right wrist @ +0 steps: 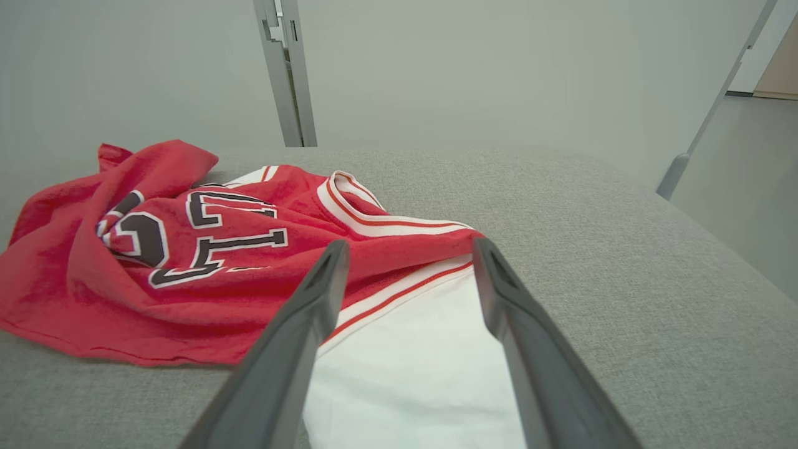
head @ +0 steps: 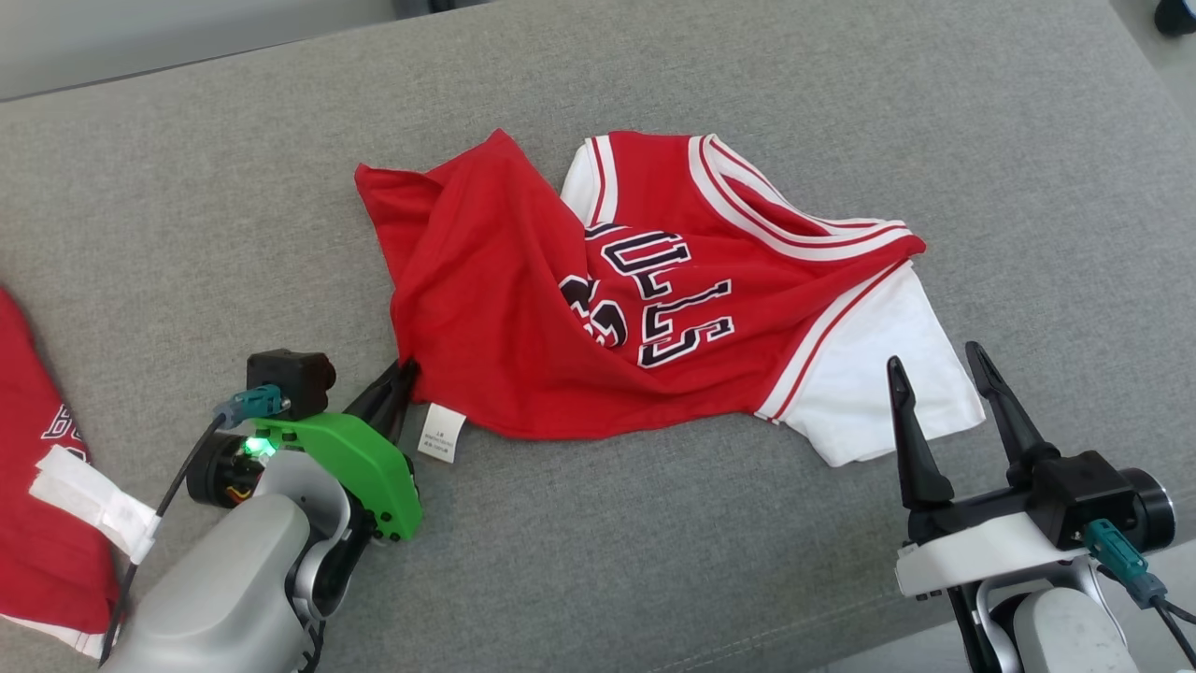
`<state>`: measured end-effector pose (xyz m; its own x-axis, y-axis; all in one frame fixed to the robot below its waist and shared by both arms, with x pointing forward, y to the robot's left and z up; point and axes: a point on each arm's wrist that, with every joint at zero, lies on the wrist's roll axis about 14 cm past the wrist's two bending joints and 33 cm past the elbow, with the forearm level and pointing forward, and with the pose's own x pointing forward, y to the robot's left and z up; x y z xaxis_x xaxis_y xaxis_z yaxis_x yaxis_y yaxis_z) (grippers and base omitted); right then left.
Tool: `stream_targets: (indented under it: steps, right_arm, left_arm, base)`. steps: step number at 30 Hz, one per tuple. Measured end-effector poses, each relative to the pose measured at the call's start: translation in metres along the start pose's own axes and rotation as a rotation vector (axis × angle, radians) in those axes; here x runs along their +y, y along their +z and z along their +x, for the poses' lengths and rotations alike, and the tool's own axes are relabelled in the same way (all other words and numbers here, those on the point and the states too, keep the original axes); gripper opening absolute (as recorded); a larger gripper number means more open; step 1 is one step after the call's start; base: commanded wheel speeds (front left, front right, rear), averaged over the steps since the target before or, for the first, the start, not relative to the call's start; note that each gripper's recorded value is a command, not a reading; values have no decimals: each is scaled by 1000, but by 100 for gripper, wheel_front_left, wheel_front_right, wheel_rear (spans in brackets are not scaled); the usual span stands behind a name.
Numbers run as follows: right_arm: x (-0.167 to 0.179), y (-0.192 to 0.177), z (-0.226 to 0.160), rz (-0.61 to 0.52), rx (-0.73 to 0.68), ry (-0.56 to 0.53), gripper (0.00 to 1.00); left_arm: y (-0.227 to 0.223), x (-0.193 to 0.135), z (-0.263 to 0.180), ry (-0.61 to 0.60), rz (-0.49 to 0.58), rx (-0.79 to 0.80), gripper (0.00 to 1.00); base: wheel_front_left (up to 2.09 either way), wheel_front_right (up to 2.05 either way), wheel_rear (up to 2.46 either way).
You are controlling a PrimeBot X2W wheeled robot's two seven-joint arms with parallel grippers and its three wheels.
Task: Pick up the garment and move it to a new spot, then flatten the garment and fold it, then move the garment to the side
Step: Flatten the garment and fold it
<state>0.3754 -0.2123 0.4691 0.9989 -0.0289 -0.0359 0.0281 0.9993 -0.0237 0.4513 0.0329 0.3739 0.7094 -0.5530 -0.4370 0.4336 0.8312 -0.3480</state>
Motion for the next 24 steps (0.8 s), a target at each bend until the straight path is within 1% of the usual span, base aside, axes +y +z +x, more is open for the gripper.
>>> stream_targets:
  steps: [4,7,10,13,16,19,24]
  right_arm:
    - [-2,-1,0,2,2,-7,100]
    - [-1,0,1,6,-2,-4,100]
    - [-2,-2,-1,9,4,-5,100]
    - [3,-4,-2,15,8,9,100]
    - [11,-4,0,23,8,33,100]
    - [22,-3,3,31,3,65,100]
    - [37,0,9,39,-10,112,100]
  left_arm:
    - [-1,-5,1,-33,0,6,0]
    - [6,-7,-3,-38,-35,-19,0]
    - [12,1,-17,-23,-56,-49,0]
    - [7,16,-44,18,-58,-50,0]
    - [1,22,-74,49,-69,-39,0]
    - [-7,17,-104,66,-97,-19,0]
    - [-12,-1,-136,68,-149,-4,0]
  base:
    - [0,0,0]
    - [0,0,0]
    - [0,0,0]
    - [0,0,0]
    - [0,0,0]
    - [0,0,0]
    - [0,0,0]
